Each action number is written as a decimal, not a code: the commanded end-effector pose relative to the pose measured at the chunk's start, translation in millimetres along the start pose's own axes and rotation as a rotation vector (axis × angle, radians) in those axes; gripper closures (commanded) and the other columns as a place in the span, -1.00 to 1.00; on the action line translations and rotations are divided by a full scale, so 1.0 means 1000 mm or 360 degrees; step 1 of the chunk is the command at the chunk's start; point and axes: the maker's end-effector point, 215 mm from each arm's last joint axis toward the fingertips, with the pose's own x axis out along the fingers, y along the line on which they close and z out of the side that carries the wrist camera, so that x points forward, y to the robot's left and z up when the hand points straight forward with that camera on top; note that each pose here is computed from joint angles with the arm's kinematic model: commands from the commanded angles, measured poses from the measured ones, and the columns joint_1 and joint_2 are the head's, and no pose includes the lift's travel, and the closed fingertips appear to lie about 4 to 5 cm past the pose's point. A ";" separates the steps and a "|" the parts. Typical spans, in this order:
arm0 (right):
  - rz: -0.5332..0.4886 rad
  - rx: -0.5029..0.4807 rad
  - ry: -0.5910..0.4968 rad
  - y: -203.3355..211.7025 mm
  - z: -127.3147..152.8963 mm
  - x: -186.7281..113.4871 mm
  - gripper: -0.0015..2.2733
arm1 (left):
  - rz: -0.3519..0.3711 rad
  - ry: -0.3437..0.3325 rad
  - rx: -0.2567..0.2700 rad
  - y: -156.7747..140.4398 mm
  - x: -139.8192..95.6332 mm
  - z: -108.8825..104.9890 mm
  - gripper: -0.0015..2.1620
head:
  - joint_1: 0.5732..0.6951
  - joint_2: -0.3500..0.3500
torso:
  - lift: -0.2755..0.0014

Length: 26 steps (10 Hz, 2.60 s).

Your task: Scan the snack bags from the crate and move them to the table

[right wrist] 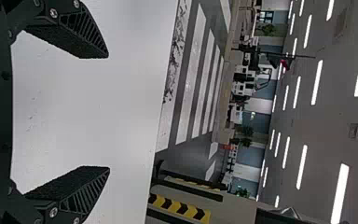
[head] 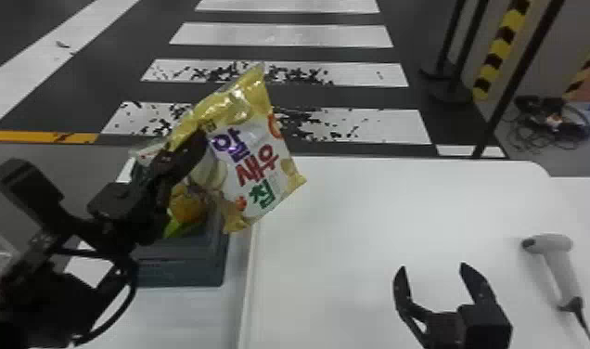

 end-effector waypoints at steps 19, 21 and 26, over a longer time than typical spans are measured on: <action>-0.0420 0.0120 -0.0127 -0.098 0.012 0.005 -0.88 | -0.0486 0.0951 -0.0864 -0.129 0.082 -0.212 0.91 | 1.00 -1.00 | 0.30; -0.0421 0.0130 -0.0139 -0.098 0.015 0.005 -0.88 | -0.0470 0.1158 -0.0931 -0.136 0.076 -0.250 0.91 | 1.00 -1.00 | 0.30; -0.0422 0.0154 -0.0174 -0.099 0.021 0.004 -0.88 | -0.0403 0.1283 -0.0920 -0.135 0.092 -0.290 0.70 | 1.00 -1.00 | 0.30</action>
